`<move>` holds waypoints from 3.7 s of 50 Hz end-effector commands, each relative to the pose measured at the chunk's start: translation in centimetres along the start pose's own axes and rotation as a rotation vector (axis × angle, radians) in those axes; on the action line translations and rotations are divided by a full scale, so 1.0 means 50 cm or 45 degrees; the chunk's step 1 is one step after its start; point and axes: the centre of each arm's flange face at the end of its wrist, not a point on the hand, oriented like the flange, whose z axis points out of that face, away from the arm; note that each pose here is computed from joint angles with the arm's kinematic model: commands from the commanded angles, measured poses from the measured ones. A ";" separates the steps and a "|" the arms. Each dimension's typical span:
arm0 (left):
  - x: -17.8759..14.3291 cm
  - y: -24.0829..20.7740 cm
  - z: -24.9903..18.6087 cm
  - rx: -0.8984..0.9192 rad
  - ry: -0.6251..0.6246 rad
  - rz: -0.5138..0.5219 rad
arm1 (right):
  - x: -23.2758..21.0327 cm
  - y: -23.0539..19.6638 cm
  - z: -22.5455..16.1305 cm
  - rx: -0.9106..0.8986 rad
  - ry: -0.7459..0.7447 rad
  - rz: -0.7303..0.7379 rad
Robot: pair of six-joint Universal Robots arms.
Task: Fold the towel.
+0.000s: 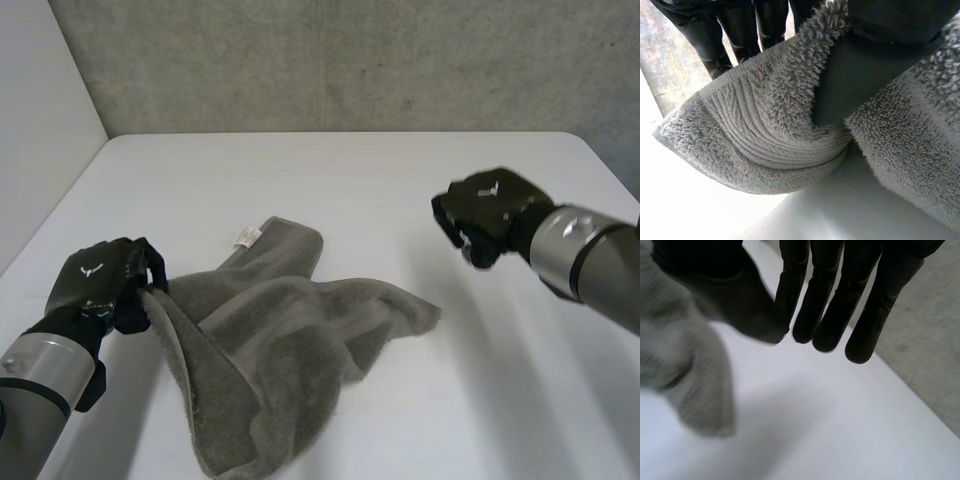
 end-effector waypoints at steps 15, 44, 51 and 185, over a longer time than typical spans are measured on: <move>0.001 0.006 0.000 -0.014 0.002 0.000 | -0.327 -0.098 0.078 0.360 -0.451 0.130; 0.001 0.007 0.000 -0.016 0.001 -0.001 | -0.397 -0.045 0.161 0.247 -0.377 0.088; -0.003 0.007 0.002 -0.019 -0.007 -0.003 | -0.205 -0.154 0.074 0.373 -0.102 0.135; 0.007 0.058 0.132 -0.097 -0.002 0.242 | -0.144 0.230 0.084 0.100 0.175 -0.185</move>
